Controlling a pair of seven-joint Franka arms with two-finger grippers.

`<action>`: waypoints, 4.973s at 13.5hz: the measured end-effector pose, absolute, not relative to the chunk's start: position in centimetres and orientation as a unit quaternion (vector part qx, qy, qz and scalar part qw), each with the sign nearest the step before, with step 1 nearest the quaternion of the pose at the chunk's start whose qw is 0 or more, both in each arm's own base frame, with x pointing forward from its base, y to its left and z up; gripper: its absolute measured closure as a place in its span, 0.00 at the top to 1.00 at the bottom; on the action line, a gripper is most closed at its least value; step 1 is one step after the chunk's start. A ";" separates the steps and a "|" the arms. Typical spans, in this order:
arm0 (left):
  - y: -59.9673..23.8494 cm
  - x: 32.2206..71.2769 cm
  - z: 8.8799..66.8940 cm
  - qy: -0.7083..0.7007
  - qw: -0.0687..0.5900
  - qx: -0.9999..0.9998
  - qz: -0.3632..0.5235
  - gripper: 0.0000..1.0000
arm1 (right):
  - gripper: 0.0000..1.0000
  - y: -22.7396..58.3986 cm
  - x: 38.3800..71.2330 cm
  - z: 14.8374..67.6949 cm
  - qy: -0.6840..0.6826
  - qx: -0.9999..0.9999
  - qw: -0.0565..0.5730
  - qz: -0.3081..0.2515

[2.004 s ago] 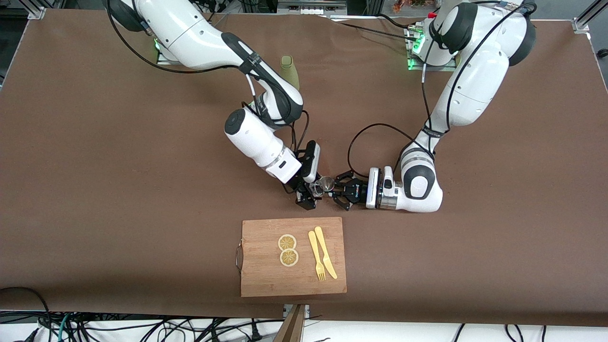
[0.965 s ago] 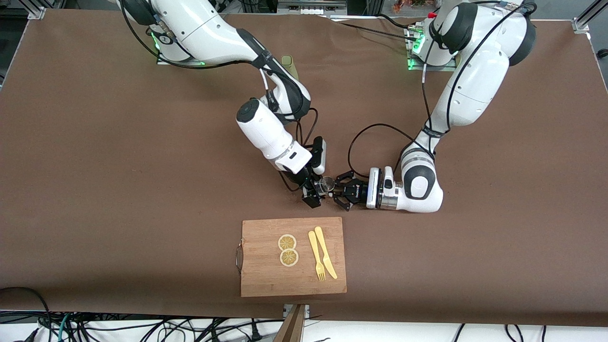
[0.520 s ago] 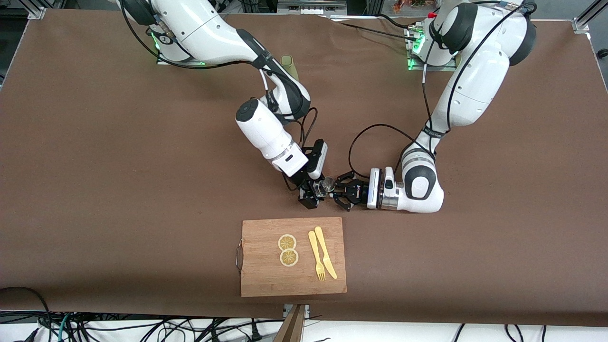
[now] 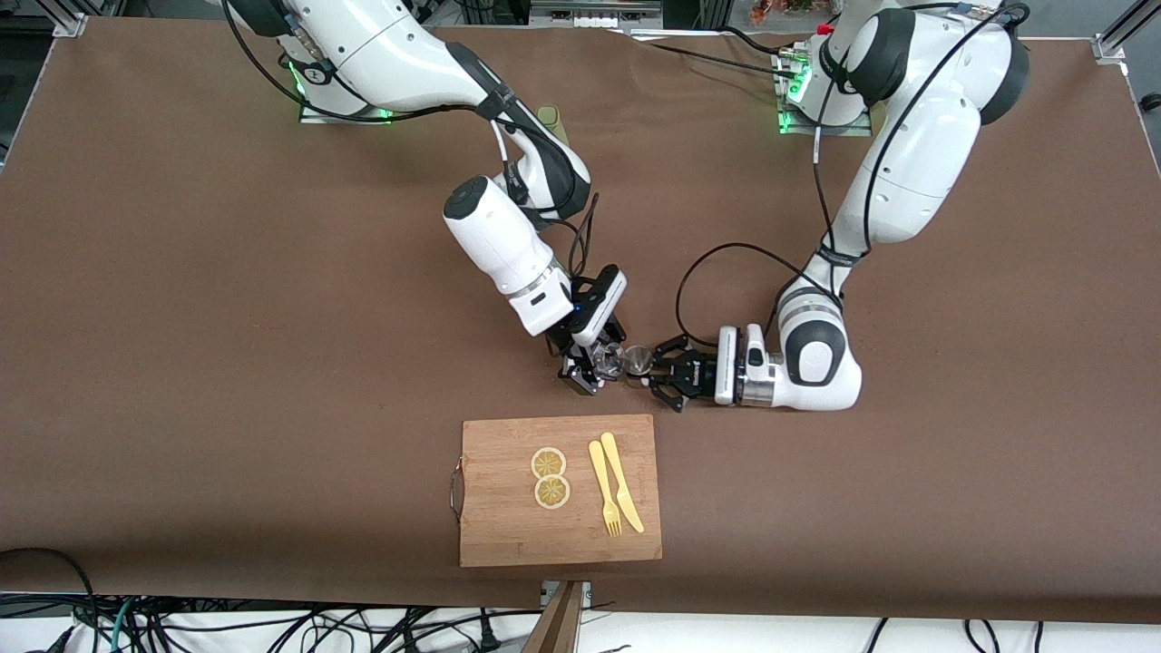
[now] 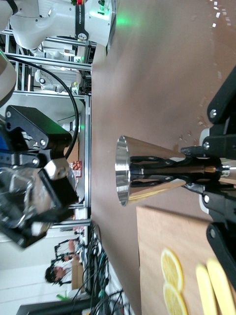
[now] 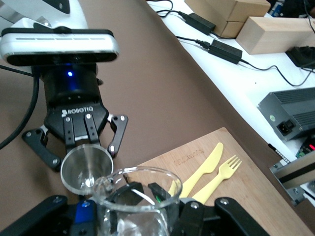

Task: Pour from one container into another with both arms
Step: 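Tilt the glass cup upright and carry both cups back apart, then set down the glass cup with the right gripper while the left gripper sets the jigger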

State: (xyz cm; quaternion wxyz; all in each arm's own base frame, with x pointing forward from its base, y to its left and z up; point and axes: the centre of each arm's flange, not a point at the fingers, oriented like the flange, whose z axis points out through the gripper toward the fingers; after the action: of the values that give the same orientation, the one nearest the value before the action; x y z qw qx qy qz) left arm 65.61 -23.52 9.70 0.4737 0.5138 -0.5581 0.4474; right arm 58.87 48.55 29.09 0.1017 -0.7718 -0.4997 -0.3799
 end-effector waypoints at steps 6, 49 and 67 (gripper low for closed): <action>-11.3 67.3 10.3 -0.541 0.474 0.481 0.500 0.21 | 0.15 43.9 62.5 28.9 -0.432 -0.819 0.119 -0.358; 26.0 62.4 32.3 -0.372 0.407 0.833 0.055 1.00 | 0.15 -4.3 63.5 6.5 -0.546 -0.562 0.490 -0.383; 2.6 62.6 60.4 -0.193 -0.022 0.980 -0.054 1.00 | 1.00 -11.0 64.0 10.6 -0.539 -0.625 0.467 -0.318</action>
State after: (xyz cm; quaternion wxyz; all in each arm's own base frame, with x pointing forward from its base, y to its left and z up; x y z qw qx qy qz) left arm 62.61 2.65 60.45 -0.0216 0.9795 -0.1926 -0.0544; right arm 64.02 -11.02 10.56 0.4665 -0.6250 -0.5391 -0.3181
